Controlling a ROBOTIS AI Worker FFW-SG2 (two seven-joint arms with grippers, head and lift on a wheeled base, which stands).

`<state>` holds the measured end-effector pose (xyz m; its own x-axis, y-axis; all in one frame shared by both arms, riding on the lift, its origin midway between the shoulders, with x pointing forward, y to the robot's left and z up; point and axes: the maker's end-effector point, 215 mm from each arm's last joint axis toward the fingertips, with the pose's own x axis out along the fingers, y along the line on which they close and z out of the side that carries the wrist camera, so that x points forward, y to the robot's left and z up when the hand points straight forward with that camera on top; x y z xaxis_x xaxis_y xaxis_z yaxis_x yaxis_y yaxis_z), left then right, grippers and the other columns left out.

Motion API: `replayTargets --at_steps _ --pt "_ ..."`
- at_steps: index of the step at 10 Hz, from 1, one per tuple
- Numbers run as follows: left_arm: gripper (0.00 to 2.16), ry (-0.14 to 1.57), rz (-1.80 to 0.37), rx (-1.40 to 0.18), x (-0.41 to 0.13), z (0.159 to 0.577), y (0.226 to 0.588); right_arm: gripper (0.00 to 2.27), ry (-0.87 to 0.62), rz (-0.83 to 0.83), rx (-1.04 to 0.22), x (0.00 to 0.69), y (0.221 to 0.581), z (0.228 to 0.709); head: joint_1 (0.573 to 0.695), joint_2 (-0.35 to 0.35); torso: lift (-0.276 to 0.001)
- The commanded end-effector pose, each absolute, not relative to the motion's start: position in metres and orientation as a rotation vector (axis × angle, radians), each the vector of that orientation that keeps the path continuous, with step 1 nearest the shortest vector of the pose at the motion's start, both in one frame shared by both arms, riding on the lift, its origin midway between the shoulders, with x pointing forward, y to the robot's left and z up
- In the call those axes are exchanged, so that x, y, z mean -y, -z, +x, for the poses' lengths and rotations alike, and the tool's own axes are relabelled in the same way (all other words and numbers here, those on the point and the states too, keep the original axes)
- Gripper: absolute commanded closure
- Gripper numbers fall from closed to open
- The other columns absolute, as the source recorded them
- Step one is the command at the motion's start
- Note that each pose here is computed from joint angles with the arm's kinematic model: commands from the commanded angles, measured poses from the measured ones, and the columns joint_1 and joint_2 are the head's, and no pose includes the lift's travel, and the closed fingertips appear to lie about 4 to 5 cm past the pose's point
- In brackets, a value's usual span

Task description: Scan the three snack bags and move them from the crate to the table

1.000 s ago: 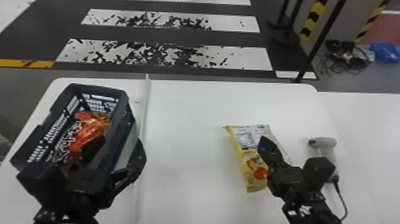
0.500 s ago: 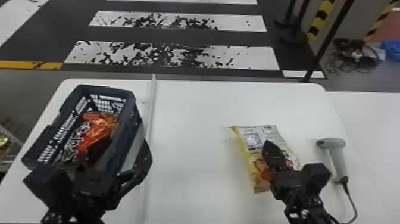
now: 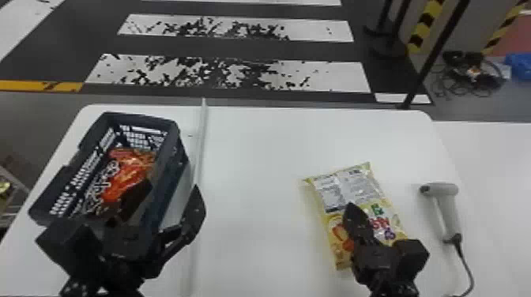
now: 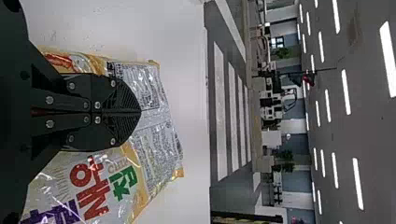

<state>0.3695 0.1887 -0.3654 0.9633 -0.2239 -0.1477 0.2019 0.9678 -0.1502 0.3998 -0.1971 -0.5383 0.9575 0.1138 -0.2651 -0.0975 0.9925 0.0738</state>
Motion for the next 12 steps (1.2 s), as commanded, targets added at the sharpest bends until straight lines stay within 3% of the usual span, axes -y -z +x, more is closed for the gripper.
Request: replayTargets --at_steps 1,7,10,12 --pt "0.02 0.215 -0.135 -0.154 -0.190 0.370 0.364 2.17 -0.064 0.060 -0.292 0.201 0.546 0.392 0.695 -0.011 -0.062" --pt "0.02 0.222 -0.140 -0.138 -0.186 0.368 0.363 2.17 0.101 0.052 -0.350 0.227 0.560 0.390 0.695 -0.062 -0.062" --pt "0.02 0.215 -0.142 -0.108 -0.188 0.369 0.352 2.08 0.128 0.107 -0.245 0.232 0.501 0.390 0.695 -0.057 -0.062" --pt "0.02 0.216 -0.151 -0.099 -0.182 0.371 0.347 1.78 0.170 0.156 -0.167 0.247 0.446 0.382 0.695 -0.074 -0.062"
